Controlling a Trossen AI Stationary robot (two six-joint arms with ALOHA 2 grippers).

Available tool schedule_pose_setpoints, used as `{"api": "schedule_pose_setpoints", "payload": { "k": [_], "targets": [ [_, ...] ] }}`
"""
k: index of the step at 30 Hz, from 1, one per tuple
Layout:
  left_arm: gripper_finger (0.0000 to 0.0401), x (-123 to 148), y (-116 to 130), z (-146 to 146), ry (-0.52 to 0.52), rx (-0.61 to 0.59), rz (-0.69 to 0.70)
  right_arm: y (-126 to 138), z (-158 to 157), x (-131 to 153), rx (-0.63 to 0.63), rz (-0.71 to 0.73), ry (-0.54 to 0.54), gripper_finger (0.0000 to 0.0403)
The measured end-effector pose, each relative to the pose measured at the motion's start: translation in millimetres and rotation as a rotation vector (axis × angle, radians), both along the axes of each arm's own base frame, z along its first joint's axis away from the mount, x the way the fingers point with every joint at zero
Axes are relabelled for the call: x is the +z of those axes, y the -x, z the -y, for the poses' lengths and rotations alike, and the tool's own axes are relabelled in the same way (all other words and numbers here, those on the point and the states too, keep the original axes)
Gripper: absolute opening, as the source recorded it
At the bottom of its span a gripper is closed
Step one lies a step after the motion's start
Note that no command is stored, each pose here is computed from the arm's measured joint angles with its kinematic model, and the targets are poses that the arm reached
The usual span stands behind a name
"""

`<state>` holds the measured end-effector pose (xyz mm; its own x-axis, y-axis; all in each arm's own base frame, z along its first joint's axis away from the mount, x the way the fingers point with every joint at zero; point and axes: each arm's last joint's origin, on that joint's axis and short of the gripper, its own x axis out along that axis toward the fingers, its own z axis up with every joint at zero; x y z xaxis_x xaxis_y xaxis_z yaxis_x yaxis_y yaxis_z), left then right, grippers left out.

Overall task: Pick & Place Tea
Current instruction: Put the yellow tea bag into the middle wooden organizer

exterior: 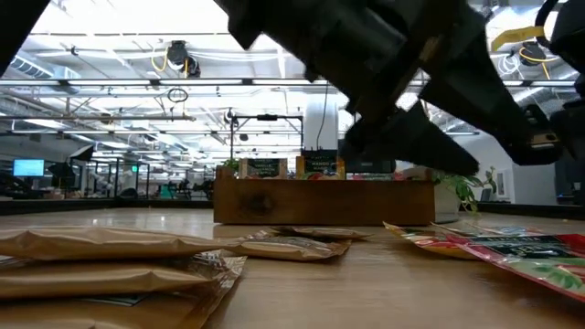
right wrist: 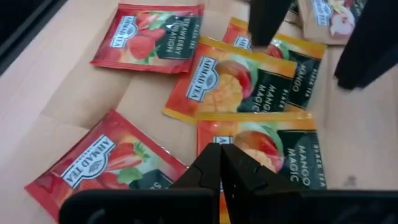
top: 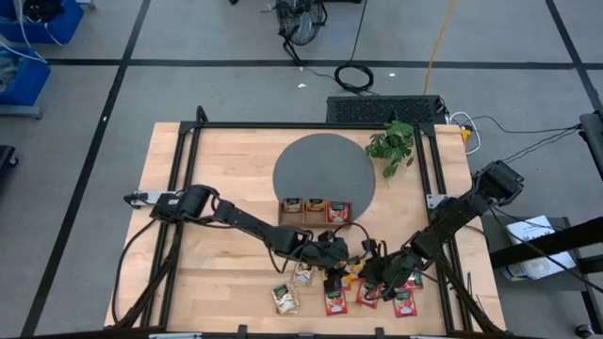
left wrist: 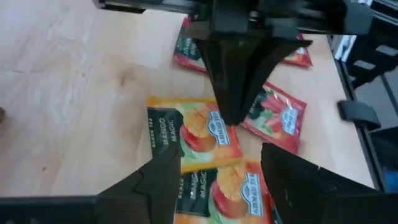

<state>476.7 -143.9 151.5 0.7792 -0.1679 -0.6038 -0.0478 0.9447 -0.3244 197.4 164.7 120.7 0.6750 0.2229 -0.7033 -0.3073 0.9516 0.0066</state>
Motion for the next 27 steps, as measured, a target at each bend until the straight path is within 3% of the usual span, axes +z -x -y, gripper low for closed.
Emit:
{"api": "schedule_pose_setpoints", "payload": {
  "k": [11, 27],
  "targets": [
    [0.0225, -15, -6, -18, 0.038, 0.101, -0.046, 2, -1, -7, 0.008, -0.028, 0.022, 0.0],
    [0.0225, -20, -2, -22, 0.022, 0.113, -0.113, -6, 5, -22, -0.017, -0.057, 0.07, 0.0]
  ]
}}
